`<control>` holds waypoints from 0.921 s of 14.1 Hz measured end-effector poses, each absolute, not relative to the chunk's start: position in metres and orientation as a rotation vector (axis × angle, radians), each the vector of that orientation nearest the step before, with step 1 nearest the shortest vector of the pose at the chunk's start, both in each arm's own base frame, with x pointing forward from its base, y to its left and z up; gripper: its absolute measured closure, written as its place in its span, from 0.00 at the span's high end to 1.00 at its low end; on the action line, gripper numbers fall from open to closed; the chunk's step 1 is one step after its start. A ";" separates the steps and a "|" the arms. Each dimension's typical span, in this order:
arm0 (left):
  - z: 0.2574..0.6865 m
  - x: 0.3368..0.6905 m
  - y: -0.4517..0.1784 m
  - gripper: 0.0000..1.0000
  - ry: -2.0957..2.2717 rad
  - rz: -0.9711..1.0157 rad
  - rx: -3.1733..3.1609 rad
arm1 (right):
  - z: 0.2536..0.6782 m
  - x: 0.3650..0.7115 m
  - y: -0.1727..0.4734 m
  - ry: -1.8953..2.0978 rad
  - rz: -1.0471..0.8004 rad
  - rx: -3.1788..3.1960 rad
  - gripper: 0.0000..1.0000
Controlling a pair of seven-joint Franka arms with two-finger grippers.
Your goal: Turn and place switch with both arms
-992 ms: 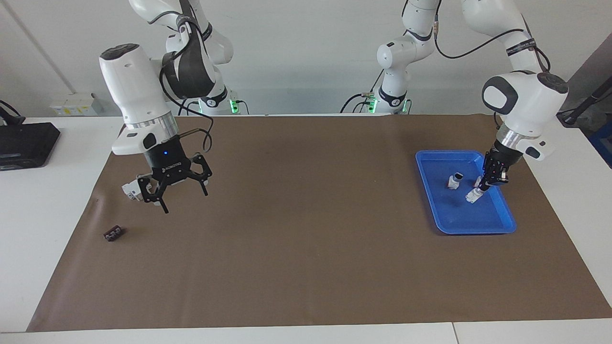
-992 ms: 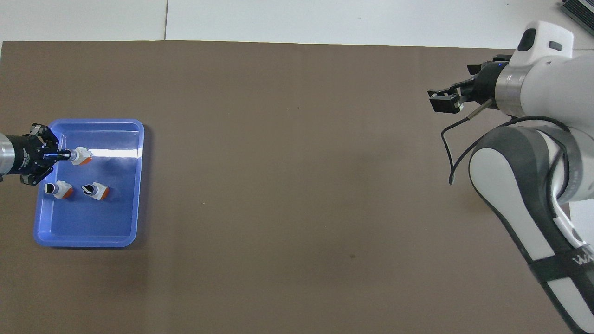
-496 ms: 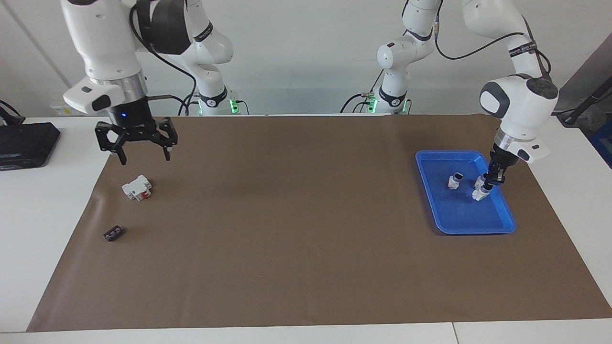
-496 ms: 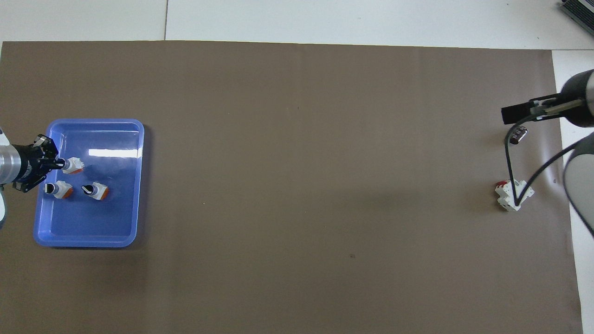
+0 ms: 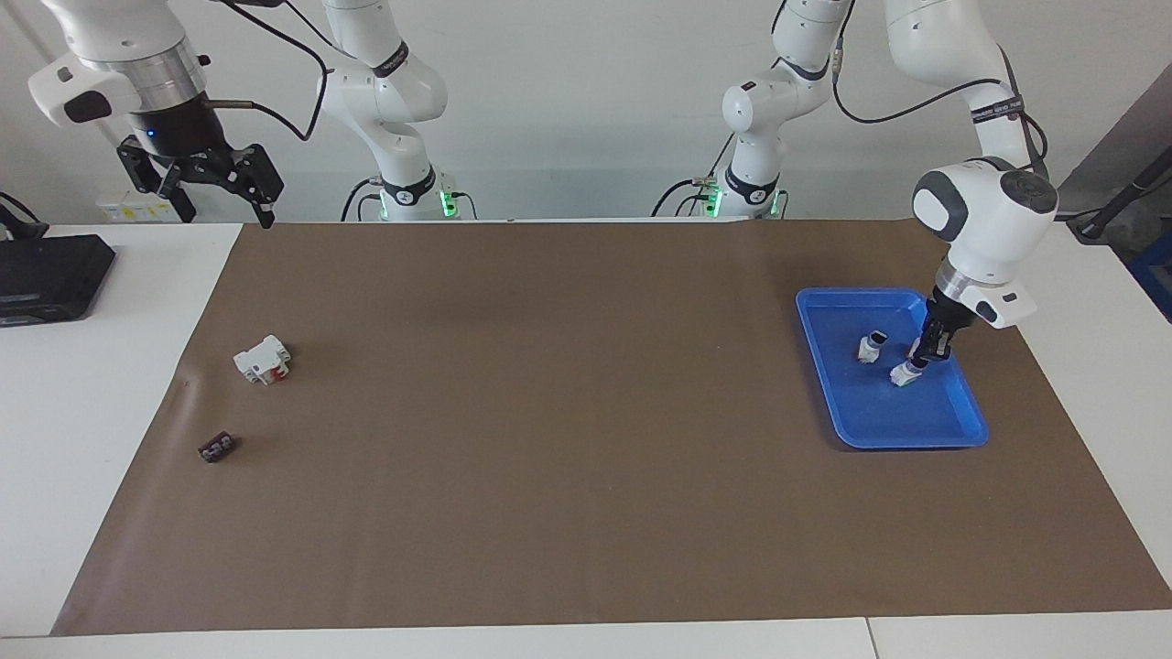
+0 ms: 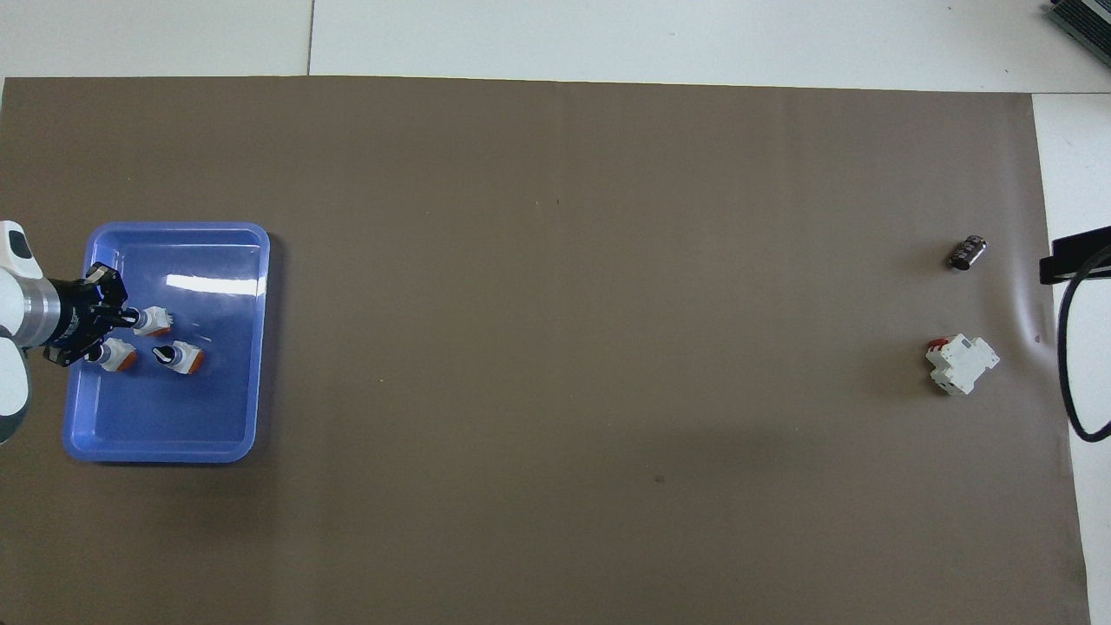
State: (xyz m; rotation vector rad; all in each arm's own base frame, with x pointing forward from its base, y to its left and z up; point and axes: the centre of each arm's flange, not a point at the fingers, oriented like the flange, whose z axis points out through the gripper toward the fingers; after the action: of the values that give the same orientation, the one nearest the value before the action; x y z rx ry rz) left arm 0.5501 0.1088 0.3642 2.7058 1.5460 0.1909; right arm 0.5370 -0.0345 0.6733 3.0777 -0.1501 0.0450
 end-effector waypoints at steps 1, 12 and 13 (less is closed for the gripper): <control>0.365 0.550 0.108 0.10 1.542 0.182 2.711 | 0.667 0.534 -0.036 -0.160 0.022 3.078 1.00; 0.470 0.584 0.092 0.48 1.355 0.015 2.867 | 0.655 0.522 -0.058 -0.263 -0.066 3.122 1.00; 0.487 0.587 0.078 0.48 1.309 -0.005 2.893 | 0.656 0.523 -0.051 -0.243 -0.066 3.123 1.00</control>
State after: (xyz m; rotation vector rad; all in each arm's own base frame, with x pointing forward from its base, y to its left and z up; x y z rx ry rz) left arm 0.5873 0.0777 0.4871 2.8933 1.3091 -0.0046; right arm 0.5226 -0.0513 0.6562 3.1232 -0.2431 -0.0658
